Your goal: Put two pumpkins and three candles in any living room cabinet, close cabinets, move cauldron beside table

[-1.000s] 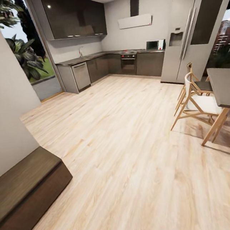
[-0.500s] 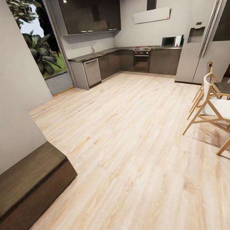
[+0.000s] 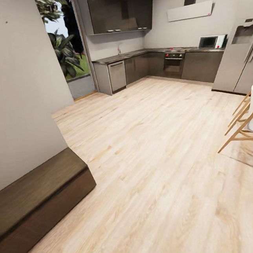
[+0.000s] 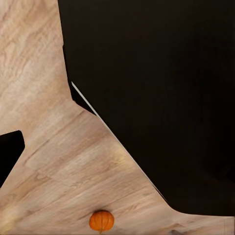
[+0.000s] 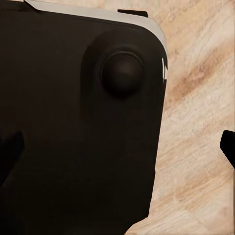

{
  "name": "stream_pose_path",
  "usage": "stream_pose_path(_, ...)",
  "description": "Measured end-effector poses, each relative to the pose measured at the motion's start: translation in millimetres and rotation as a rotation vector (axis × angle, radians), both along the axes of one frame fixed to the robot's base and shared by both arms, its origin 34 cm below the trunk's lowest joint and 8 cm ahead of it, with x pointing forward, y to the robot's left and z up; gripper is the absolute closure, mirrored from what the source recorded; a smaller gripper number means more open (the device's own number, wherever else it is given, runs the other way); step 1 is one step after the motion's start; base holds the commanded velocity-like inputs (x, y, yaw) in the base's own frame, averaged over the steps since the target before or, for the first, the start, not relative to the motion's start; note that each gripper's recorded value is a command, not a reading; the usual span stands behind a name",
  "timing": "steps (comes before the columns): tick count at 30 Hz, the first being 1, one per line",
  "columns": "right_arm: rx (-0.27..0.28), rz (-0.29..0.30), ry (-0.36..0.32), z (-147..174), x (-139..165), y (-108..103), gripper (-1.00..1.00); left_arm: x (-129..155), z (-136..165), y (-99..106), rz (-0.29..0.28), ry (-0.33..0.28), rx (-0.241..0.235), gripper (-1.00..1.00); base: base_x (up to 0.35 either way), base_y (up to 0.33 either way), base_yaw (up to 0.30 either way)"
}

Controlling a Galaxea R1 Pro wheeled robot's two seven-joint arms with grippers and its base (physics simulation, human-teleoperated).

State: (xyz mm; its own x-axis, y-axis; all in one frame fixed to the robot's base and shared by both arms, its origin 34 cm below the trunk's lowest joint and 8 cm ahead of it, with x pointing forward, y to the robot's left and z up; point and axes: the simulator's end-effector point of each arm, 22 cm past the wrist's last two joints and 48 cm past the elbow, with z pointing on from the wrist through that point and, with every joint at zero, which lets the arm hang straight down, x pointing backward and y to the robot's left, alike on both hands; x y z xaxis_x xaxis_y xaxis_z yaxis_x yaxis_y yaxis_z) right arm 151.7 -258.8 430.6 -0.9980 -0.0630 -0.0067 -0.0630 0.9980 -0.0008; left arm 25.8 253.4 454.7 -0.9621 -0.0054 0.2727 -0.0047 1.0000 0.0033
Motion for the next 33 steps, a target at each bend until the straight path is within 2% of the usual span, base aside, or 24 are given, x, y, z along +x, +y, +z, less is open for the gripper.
stream_pose_path(7,0.003,0.001,0.001,0.0,0.0,-0.4,-1.0,-0.1,0.0,0.0,0.0,0.0,0.0,-1.0,0.0,0.0,0.122)
stream_pose_path(28,0.005,0.002,0.002,0.0,-0.6,1.2,-1.0,-0.2,0.0,0.0,0.001,0.0,0.0,-1.0,0.0,0.0,0.283)
stream_pose_path(33,0.008,0.019,0.002,0.0,-0.7,2.1,-1.0,-0.2,0.0,0.0,0.0,0.0,0.0,-1.0,0.0,0.0,0.289)
